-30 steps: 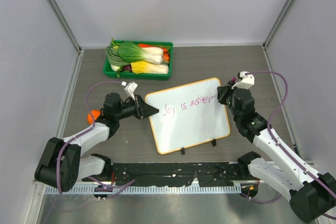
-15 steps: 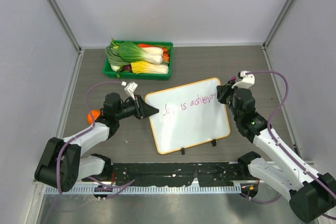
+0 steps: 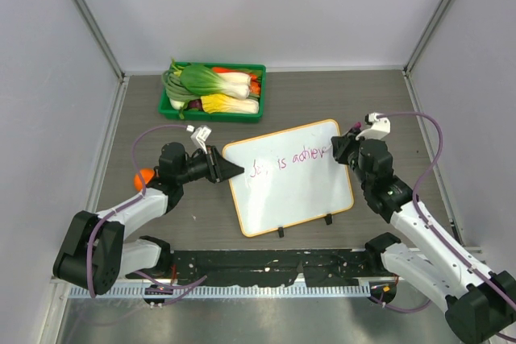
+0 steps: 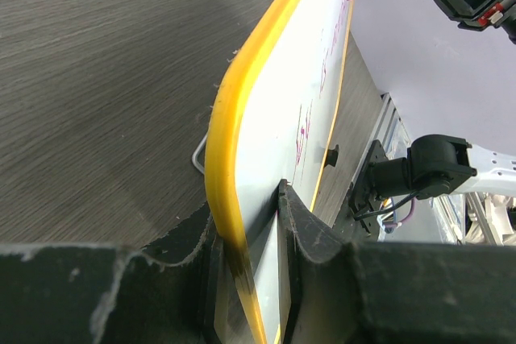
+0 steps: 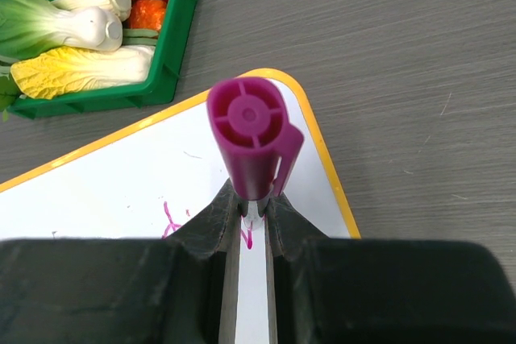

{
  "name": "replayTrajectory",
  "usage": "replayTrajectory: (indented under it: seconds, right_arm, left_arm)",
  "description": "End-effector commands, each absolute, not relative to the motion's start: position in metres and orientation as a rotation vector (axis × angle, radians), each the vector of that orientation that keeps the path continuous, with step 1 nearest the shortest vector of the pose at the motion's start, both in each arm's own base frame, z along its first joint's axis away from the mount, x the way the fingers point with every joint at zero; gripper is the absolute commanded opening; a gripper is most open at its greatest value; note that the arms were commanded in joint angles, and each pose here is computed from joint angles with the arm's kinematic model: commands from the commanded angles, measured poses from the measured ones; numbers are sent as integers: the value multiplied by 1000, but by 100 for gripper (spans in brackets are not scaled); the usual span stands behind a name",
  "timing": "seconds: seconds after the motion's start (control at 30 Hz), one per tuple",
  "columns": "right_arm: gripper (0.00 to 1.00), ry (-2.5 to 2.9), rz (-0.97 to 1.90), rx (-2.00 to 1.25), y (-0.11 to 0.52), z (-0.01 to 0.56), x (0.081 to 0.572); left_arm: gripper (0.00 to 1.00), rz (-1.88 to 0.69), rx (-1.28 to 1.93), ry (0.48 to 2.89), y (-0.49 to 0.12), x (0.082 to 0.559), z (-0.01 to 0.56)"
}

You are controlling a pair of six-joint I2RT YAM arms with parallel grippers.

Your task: Write a sentence on the whiteboard

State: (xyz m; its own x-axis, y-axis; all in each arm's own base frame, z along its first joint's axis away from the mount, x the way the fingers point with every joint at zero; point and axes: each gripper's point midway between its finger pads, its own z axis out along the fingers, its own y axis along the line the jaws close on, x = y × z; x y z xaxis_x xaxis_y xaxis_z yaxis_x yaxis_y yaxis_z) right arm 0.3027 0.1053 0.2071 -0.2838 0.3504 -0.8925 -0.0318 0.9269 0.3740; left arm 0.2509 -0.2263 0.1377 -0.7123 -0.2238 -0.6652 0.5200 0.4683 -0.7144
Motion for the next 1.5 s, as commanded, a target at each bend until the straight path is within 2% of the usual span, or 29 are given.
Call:
replayTrajectory:
  seconds: [0.0,0.33,0.7,1.03,1.47]
  right_arm:
    - [1,1852,373,241,102,196,295]
    - [1,1852,316,276,91,192,295]
    - [1,1781,283,304,84,220,303]
    - [1,1679,369,321,86,252,296]
    - [1,1708,325,339,85,237,307]
  left_arm:
    - [0,-1081,267,2065,-208,260,97]
    - [0,-1081,266,2066,-208,259,97]
    - [0,-1081,268,2062,-208,259,98]
    - [0,-1082,266,2064,-208,259,98]
    - [0,-1082,268,2064,-208,259,98]
